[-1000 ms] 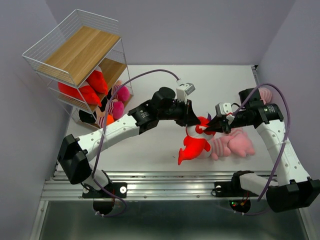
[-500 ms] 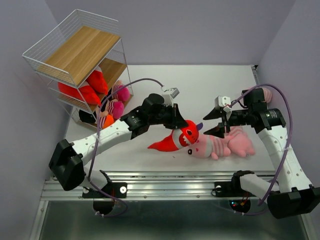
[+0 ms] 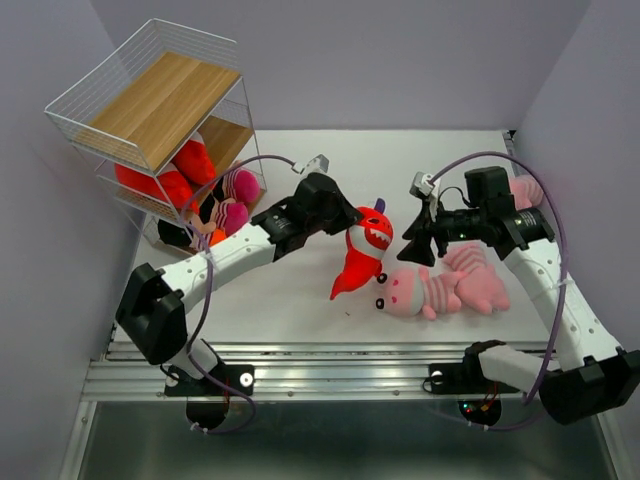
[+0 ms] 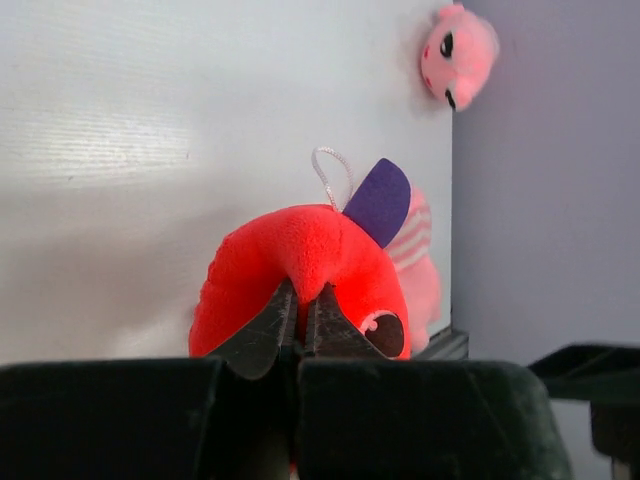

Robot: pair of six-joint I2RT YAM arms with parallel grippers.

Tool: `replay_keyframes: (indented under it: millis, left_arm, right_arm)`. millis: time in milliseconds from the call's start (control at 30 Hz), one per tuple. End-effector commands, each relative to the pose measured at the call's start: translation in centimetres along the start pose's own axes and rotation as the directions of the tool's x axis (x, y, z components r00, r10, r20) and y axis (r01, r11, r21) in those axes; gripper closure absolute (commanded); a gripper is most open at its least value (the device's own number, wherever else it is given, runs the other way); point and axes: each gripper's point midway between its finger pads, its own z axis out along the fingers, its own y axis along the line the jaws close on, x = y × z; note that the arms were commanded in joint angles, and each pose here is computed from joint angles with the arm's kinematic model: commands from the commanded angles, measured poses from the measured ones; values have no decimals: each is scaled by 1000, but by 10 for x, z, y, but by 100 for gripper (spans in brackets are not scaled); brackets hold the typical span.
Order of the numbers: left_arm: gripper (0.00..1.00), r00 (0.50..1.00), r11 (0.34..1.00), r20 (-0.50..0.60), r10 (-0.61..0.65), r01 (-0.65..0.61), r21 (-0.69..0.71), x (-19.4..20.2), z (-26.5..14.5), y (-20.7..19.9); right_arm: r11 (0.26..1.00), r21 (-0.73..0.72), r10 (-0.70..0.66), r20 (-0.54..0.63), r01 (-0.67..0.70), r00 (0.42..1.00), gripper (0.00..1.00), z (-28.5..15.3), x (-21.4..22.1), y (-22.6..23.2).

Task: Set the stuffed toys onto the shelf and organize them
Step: Pass the stuffed toy from the left arm to the right

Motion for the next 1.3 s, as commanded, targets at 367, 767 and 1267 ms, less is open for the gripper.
replay_keyframes:
  millis: [367, 767, 1267]
  left_arm:
    - [100, 878, 866, 282, -386, 451, -215, -36, 46, -14]
    - [100, 812, 793, 436, -387, 535, -291, -55, 52, -9]
    - [100, 743, 712, 488, -458, 635, -298, -63, 53, -3]
  right_arm:
    - [948, 194, 245, 55, -251, 968, 26, 31, -23, -39]
    - [899, 322, 283, 94, -298, 955, 0, 47, -25, -32]
    - [702, 710, 67, -2, -45, 998, 0, 22, 4, -85]
